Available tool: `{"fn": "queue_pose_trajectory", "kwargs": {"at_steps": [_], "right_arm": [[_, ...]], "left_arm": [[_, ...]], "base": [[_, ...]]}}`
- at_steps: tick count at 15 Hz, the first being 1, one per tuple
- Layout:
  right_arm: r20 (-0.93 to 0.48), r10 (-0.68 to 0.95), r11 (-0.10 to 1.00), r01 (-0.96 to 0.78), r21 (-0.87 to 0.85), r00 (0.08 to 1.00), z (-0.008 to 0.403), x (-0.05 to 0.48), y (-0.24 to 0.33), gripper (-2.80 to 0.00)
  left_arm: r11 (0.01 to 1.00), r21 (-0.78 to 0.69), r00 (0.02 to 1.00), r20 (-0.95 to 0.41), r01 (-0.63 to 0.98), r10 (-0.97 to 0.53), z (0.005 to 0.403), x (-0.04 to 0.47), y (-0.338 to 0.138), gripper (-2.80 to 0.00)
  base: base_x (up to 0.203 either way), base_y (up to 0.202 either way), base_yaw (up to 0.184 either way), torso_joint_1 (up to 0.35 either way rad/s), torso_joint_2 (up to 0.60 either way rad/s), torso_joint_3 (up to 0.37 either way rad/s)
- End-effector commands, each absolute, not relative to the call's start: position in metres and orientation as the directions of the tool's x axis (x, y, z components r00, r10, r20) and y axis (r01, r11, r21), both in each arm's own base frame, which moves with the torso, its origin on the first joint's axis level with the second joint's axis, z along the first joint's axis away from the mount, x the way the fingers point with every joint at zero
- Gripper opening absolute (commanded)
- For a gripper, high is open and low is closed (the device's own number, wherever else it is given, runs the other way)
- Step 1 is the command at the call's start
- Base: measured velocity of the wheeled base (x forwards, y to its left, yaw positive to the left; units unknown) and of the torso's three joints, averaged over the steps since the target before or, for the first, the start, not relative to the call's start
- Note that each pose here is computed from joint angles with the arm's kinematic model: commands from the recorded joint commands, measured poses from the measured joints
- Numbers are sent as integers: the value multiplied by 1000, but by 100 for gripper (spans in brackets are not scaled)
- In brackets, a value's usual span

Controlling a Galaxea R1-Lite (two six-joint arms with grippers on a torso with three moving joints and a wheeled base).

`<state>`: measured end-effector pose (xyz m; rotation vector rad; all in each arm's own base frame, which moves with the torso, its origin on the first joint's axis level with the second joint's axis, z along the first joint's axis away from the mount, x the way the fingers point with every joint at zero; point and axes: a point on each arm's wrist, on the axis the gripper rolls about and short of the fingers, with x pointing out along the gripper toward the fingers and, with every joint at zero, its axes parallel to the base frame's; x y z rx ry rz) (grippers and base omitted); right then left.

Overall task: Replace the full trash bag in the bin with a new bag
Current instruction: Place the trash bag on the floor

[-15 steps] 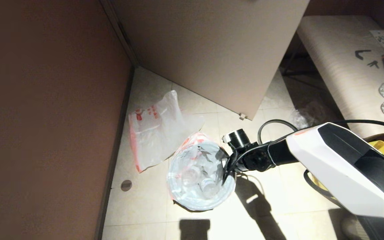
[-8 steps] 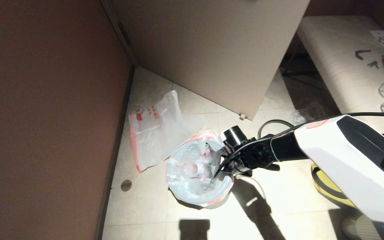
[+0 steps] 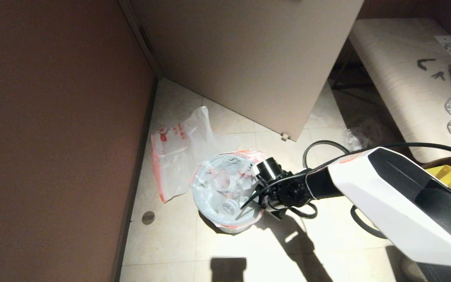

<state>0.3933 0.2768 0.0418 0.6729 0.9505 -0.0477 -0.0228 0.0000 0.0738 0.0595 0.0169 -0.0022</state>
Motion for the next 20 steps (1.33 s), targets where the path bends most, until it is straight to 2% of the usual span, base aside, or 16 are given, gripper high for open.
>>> {"fn": "queue_pose_trajectory", "kwargs": {"at_steps": [1, 4, 5, 7, 11, 14, 17, 20], "right_arm": [[-784, 237, 799, 345, 493, 573, 27, 390, 282, -280], [-807, 220, 802, 370, 469, 548, 26, 380, 287, -280], [-823, 200, 812, 380, 443, 532, 24, 377, 287, 0], [-824, 207, 822, 363, 438, 527, 27, 371, 292, 0], [-844, 201, 848, 343, 404, 497, 60, 350, 291, 0], [-837, 213, 858, 314, 407, 503, 102, 328, 281, 0], [-825, 198, 944, 125, 307, 529, 113, 328, 271, 0], [-767, 214, 973, -65, 220, 605, 102, 362, 259, 0]], "left_arm": [[998, 60, 1000, -23, 3, -2, 72, -22, 0, -280], [998, 60, 1000, -23, 3, -2, 72, -22, 0, -280], [998, 60, 1000, -23, 3, -2, 72, -22, 0, -280], [998, 60, 1000, -23, 3, -2, 72, -22, 0, -280], [998, 60, 1000, -23, 3, -2, 72, -22, 0, -280], [998, 60, 1000, -23, 3, -2, 72, -22, 0, -280], [998, 60, 1000, -23, 3, -2, 72, -22, 0, -280], [998, 60, 1000, -23, 3, -2, 72, -22, 0, -280]], "base": [[0, 0, 0, 0, 0, 0], [0, 0, 0, 0, 0, 0], [0, 0, 0, 0, 0, 0], [0, 0, 0, 0, 0, 0], [0, 0, 0, 0, 0, 0], [0, 0, 0, 0, 0, 0], [0, 0, 0, 0, 0, 0], [0, 0, 0, 0, 0, 0]]}}
